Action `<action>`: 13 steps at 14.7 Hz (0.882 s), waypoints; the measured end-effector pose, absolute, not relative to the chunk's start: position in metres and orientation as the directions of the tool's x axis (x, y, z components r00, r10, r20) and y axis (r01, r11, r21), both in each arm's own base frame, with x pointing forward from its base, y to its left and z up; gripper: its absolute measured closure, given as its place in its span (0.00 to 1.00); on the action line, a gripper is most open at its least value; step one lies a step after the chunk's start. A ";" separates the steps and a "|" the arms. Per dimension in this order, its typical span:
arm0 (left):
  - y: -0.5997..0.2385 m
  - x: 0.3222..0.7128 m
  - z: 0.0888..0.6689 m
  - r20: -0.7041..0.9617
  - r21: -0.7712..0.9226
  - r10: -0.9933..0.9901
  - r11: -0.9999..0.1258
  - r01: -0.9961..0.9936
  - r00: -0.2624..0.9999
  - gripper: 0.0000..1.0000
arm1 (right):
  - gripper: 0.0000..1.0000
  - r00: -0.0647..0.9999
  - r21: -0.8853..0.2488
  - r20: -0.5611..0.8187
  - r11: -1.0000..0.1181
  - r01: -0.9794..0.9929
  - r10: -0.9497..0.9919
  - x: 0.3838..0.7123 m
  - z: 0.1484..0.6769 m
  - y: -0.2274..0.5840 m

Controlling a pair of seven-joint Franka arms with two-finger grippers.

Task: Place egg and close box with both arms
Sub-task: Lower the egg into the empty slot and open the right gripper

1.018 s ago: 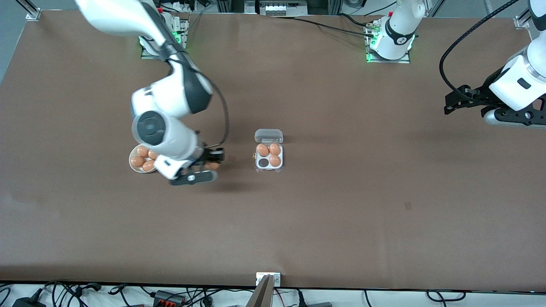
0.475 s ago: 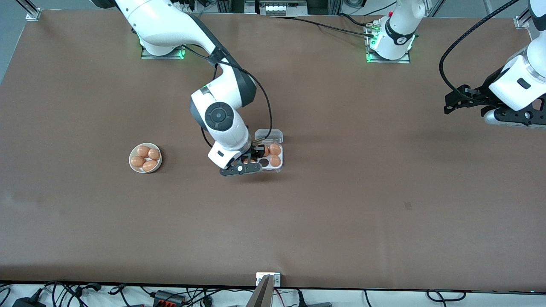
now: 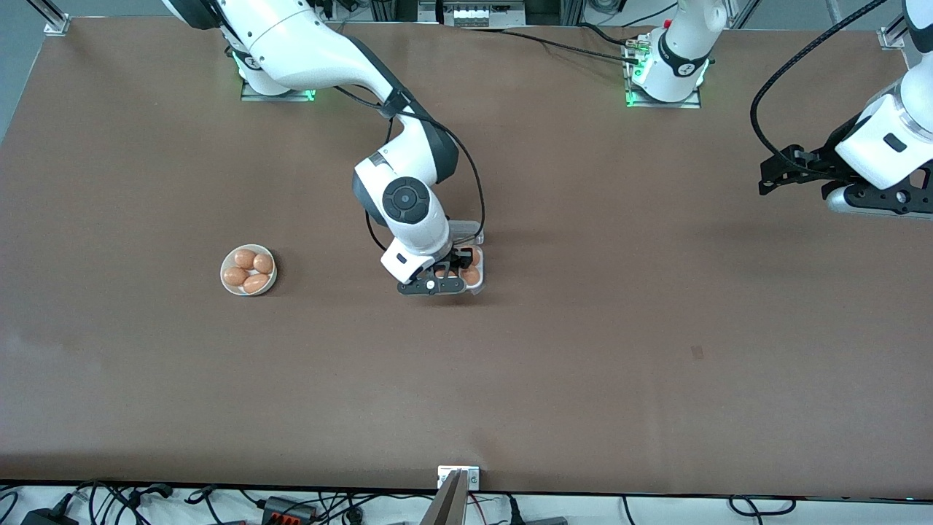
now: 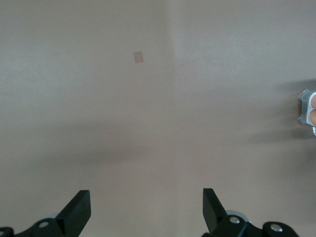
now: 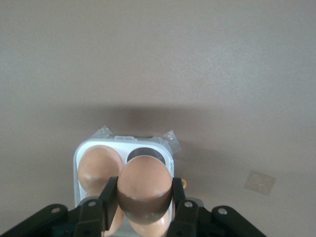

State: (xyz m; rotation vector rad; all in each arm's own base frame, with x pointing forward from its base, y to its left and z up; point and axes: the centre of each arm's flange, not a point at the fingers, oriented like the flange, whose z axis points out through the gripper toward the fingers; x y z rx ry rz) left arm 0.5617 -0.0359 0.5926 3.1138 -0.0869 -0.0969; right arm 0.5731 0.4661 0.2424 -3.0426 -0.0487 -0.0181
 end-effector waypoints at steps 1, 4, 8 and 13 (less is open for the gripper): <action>-0.036 0.562 0.593 -0.061 0.027 -0.057 -0.998 -0.055 0.997 0.00 | 0.53 0.999 -0.100 0.015 -0.995 0.031 0.029 0.573 0.240 0.467; -0.036 0.562 0.593 -0.062 0.027 -0.056 -0.998 -0.055 0.997 0.00 | 0.53 1.000 -0.099 0.014 -0.995 0.030 0.029 0.573 0.236 0.468; -0.036 0.562 0.593 -0.062 0.027 -0.057 -0.998 -0.055 0.997 0.00 | 0.41 0.999 -0.099 0.013 -0.995 0.031 0.030 0.571 0.235 0.470; -0.036 0.562 0.593 -0.062 0.027 -0.057 -0.998 -0.055 0.997 0.00 | 0.00 0.999 -0.112 0.036 -0.993 0.024 0.020 0.578 0.250 0.471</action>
